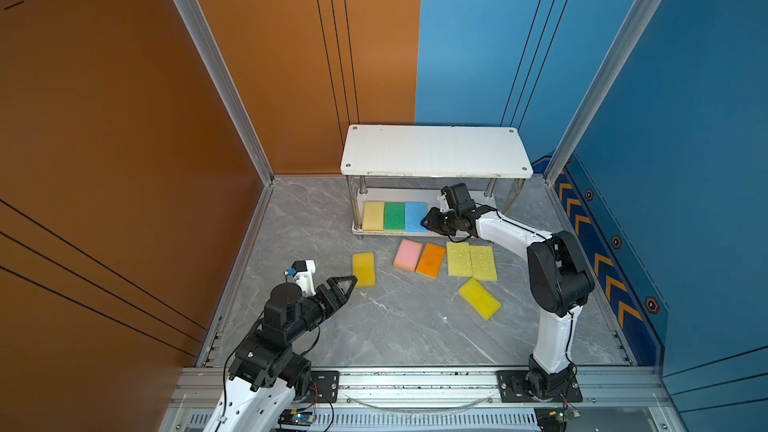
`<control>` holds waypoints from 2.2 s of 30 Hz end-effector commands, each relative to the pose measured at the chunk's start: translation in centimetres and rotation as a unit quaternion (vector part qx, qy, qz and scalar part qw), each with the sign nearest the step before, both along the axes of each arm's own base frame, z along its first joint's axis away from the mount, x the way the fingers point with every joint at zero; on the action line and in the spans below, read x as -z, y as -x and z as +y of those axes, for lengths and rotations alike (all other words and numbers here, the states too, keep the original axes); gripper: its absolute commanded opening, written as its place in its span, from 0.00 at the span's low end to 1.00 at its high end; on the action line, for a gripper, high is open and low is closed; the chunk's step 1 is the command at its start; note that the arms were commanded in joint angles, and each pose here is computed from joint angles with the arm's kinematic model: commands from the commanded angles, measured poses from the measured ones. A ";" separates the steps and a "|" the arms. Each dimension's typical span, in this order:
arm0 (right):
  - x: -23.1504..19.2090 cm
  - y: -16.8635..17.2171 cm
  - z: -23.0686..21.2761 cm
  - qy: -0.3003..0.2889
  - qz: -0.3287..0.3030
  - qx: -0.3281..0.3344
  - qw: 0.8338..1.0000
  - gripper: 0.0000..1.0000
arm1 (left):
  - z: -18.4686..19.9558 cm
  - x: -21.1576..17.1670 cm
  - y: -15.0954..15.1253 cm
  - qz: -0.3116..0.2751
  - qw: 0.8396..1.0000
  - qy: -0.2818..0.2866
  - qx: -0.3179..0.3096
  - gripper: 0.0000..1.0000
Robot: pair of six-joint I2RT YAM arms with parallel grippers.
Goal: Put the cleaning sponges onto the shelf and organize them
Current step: 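Lower the blue sponge beside the green sponge and open the right gripper, then withdraw the right gripper from the shelf while the left gripper grasps the small blue sponge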
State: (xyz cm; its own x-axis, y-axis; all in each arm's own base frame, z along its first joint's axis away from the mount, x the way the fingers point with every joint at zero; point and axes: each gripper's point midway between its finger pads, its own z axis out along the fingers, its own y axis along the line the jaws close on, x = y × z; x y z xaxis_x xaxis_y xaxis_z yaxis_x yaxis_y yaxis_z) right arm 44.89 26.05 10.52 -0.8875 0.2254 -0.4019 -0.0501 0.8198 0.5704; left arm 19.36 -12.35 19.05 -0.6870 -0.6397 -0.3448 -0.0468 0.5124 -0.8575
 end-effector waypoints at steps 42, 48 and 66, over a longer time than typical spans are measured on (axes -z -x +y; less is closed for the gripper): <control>-8.3 11.7 -0.5 -0.022 -0.095 -0.021 0.995 0.50 | 11.1 12.9 0.8 0.313 0.894 -0.060 -0.316 0.98; -8.7 13.1 0.2 -0.030 -0.099 -0.032 0.994 0.49 | 11.2 15.3 0.9 0.335 0.880 -0.021 -0.337 0.98; -9.4 13.5 0.4 -0.043 -0.112 -0.018 0.993 0.49 | 12.3 18.2 0.3 0.364 0.869 0.006 -0.336 0.36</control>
State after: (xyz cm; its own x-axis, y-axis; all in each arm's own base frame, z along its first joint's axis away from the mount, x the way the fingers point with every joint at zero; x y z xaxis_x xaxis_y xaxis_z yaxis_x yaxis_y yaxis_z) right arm 31.04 26.88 19.53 -0.8050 0.2023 -0.5577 -0.2272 0.7633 0.6048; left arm 20.27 0.54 2.51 -0.1630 -0.9866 0.0000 -0.8460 0.1397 -0.5146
